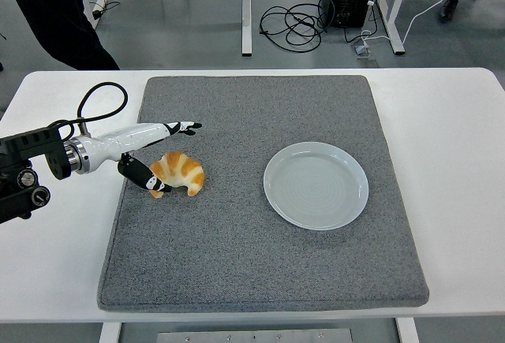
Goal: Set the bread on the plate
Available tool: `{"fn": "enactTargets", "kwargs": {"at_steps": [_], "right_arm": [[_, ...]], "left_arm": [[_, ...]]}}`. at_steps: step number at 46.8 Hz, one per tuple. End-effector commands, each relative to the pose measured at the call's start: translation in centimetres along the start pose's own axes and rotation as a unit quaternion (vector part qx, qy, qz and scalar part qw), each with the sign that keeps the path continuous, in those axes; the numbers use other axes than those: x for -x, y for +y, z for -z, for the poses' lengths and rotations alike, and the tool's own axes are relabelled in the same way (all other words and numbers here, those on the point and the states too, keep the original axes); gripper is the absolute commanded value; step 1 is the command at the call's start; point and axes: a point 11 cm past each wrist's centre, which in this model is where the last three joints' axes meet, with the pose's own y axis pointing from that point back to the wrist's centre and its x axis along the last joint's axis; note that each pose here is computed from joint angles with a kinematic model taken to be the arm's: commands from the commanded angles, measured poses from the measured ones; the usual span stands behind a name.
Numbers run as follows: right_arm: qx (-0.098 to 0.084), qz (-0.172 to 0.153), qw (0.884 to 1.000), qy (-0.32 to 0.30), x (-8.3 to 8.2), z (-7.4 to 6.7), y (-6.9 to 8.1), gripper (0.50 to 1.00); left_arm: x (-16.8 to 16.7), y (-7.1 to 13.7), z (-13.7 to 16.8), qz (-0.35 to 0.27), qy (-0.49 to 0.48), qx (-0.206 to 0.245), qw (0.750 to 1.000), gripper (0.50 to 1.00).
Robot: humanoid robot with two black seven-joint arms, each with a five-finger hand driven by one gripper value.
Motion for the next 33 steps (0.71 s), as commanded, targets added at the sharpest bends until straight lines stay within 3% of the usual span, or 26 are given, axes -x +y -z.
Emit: {"fn": "enactTargets", "kwargs": {"at_steps": [1,33], "right_arm": [[0.000,0.000,1.000,0.000,0.0,0.0,0.0,1.000],[0.000,-0.001,1.000,0.001,-0.1,0.0,0.0,1.000]], "left_arm": [[0.1,-0.4,0.1,-0.002,0.002,0.000,1.000,0.968],[2.4,-1.3,0.4,-0.010,0.015,0.002,1.000,0.949]]}}
